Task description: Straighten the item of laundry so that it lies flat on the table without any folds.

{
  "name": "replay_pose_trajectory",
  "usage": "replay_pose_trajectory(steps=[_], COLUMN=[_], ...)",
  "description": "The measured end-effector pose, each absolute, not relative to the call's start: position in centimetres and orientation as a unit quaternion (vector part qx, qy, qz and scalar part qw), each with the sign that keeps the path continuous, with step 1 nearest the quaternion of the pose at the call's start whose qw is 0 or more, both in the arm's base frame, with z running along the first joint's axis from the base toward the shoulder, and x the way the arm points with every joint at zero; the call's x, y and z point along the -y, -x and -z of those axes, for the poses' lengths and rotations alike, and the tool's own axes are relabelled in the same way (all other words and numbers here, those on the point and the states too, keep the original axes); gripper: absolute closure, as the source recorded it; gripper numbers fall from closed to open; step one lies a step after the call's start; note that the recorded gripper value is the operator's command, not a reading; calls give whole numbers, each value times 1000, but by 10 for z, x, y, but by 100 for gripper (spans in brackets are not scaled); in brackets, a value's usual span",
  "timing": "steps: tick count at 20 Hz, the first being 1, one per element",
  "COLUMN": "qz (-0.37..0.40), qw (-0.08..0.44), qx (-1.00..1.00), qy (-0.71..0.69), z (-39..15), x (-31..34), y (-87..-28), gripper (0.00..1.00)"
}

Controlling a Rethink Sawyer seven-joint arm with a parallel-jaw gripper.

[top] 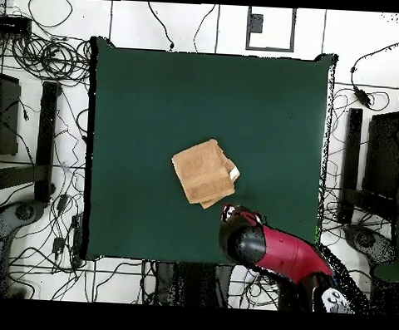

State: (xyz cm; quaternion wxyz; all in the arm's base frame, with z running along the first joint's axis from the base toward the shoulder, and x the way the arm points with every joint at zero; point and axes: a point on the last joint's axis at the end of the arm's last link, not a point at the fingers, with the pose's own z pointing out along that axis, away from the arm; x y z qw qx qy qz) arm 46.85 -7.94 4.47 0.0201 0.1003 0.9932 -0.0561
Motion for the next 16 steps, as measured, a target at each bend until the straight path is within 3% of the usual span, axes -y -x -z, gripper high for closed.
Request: replay_pose_trajectory(steps=[16], qz=[59], qw=[36], qx=[-997], qy=[-15], z=[29], x=[45], y=[-489], gripper=[0])
